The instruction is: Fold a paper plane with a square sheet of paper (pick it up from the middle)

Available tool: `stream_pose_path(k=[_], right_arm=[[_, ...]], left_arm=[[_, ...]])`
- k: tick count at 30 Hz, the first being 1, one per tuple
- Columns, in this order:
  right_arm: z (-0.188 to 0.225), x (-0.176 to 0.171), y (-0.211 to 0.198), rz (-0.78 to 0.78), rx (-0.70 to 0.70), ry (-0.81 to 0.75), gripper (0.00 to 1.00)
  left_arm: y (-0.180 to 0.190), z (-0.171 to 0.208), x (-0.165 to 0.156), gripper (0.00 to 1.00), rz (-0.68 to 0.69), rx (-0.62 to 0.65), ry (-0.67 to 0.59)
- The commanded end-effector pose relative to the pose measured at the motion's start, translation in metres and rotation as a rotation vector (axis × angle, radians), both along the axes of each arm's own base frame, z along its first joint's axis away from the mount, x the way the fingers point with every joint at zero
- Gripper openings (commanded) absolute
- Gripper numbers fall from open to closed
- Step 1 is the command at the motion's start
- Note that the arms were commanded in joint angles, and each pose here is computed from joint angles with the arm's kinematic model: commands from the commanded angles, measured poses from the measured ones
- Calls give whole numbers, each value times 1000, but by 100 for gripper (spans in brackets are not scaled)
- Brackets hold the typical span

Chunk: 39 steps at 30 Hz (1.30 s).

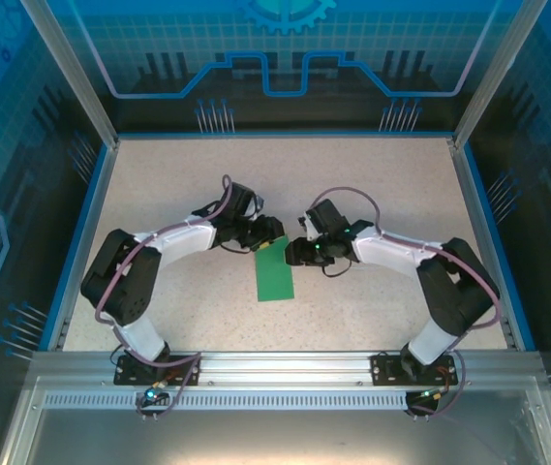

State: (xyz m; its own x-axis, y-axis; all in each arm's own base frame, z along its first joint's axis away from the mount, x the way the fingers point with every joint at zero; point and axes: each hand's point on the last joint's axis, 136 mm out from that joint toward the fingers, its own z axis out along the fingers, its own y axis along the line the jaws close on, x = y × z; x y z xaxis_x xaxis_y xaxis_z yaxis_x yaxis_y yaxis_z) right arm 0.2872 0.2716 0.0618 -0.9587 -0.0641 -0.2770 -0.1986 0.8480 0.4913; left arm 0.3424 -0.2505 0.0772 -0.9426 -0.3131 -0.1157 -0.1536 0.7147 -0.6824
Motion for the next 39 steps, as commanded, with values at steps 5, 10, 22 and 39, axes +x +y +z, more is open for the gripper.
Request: stream_pose_path(k=[5, 10, 22, 39], right_arm=[[-11, 17, 31, 90, 9, 38, 38], [-22, 31, 39, 90, -8, 43, 38], [-61, 41, 26, 3, -81, 116, 38], [-83, 39, 6, -235, -16, 280, 38]], left_arm=[[41, -24, -28, 49, 94, 62, 86], [43, -34, -39, 51, 101, 56, 121], [37, -43, -59, 56, 76, -16, 179], [35, -52, -109, 61, 9, -81, 305]])
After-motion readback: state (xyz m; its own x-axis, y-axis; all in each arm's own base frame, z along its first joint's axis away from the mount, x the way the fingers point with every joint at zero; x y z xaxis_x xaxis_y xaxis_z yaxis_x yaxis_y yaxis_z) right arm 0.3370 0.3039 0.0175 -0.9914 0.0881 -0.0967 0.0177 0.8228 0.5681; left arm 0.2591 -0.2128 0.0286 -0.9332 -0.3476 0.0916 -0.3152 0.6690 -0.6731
